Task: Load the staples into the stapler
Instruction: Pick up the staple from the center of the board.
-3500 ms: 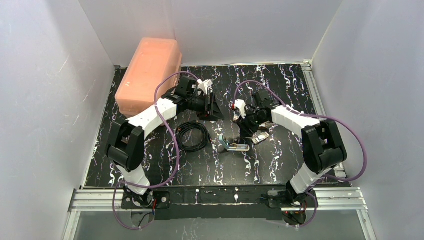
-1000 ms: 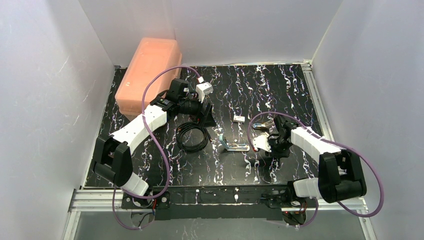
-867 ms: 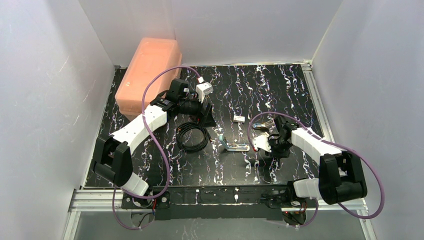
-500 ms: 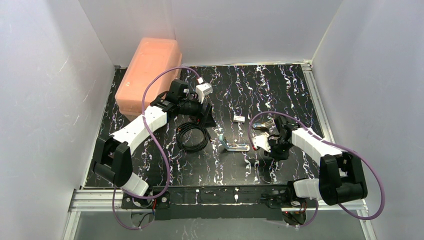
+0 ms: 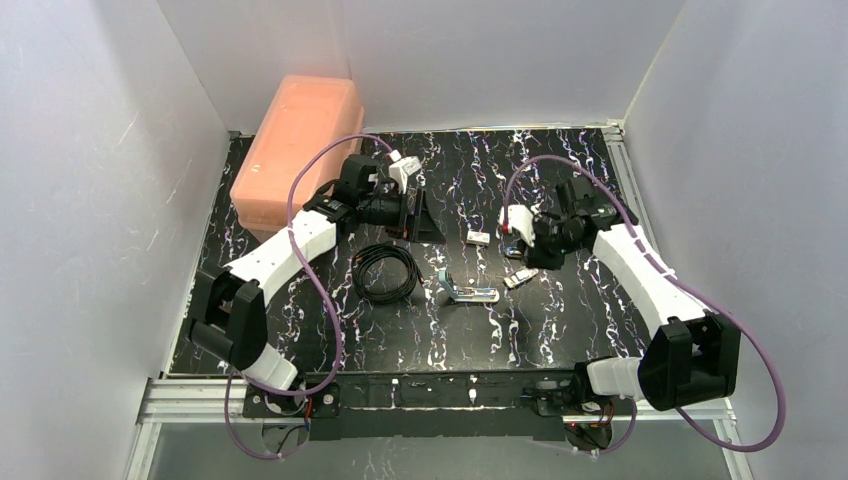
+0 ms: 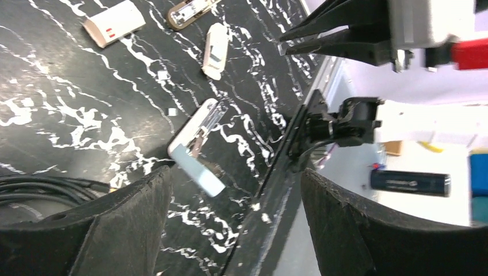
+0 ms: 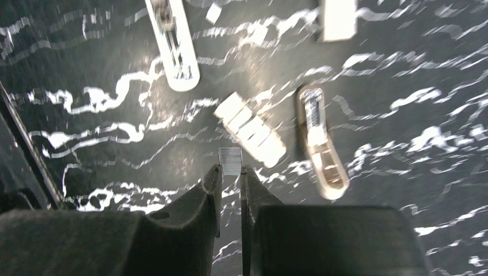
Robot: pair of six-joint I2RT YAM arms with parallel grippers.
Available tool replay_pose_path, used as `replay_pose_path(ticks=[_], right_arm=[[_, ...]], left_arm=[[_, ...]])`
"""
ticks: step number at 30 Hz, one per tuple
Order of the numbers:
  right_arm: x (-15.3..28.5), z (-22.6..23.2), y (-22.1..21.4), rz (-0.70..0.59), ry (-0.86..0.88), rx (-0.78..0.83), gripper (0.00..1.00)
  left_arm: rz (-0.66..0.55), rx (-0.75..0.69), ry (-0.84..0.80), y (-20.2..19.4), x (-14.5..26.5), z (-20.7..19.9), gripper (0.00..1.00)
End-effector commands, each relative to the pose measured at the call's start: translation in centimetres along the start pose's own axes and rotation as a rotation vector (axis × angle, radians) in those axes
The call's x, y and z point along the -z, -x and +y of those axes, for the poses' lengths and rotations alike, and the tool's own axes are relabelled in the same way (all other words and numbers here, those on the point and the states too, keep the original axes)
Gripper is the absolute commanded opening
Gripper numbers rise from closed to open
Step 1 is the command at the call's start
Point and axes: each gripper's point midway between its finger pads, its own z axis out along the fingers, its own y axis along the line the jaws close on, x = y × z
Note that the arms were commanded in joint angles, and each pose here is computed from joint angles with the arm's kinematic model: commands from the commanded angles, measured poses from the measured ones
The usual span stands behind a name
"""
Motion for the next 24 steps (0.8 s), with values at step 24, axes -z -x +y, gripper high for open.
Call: replay_pose_path(ticks=[24], right_arm=[[5.1, -3.4, 13.3, -0.384, -0.090, -0.091, 0.16]], left_arm=[[0.101, 0.359, -0.136, 4.9, -8.1, -6.9, 0.50]])
